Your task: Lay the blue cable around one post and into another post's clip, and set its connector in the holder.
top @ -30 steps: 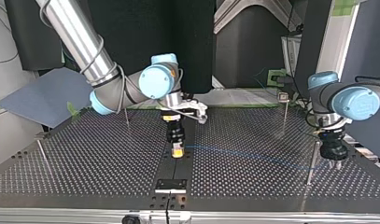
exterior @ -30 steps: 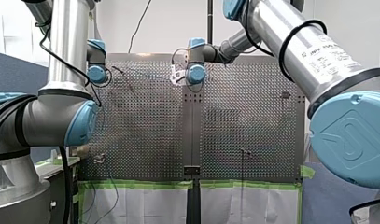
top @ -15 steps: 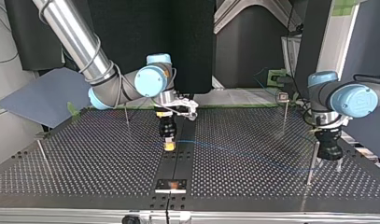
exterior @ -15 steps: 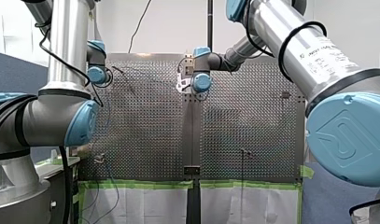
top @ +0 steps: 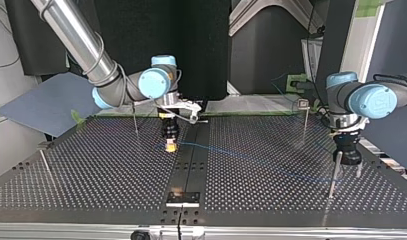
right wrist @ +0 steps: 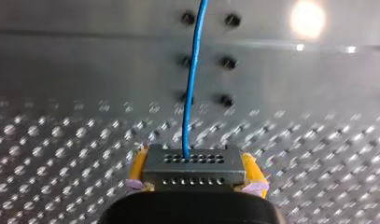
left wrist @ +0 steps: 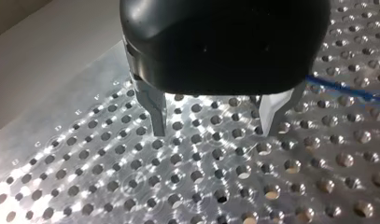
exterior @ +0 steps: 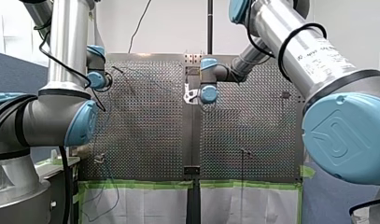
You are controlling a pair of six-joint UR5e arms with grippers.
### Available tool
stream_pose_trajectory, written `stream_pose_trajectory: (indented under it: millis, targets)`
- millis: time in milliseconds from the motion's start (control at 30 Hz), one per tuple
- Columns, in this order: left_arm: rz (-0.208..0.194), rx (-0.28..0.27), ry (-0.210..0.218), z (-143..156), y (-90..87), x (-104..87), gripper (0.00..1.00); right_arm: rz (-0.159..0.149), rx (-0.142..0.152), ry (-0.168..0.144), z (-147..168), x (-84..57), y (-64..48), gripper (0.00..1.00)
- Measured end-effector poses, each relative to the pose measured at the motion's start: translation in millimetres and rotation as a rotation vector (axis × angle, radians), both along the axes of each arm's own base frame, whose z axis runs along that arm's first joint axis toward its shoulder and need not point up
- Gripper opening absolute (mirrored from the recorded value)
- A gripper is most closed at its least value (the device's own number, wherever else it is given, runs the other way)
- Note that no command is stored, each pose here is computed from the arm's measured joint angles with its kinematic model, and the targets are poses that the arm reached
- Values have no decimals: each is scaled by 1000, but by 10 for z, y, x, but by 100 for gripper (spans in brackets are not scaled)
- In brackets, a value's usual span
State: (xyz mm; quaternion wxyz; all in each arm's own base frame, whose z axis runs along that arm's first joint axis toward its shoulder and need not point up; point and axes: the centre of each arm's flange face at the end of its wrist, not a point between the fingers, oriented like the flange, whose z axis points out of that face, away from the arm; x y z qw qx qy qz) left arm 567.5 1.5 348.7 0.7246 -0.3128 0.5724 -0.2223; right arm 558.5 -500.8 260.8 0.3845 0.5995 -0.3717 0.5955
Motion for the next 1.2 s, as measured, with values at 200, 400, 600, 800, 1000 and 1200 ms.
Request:
stream_pose_trajectory:
  millis: [200, 400, 600, 800, 1000, 1200]
  targets:
    - [-9, 0, 0, -2, -24, 1, 100, -30, 16, -36, -191, -181, -90, 15]
    - [-14, 3, 1, -3, -57, 1, 100, -71, 31, -71, -377, -373, -165, 15]
    - [-16, 5, 1, -3, -95, 0, 100, -119, 39, -96, -567, -570, -212, 15]
    - [-18, 7, -16, 15, -108, 15, 100, -192, 39, -105, -747, -801, -260, 15]
    - [-20, 5, -22, 20, -115, 19, 100, -279, 35, -111, -925, -1090, -330, 15]
    - [-23, 4, -22, 20, -138, 19, 100, -370, 32, -119, -1101, -1472, -447, 15]
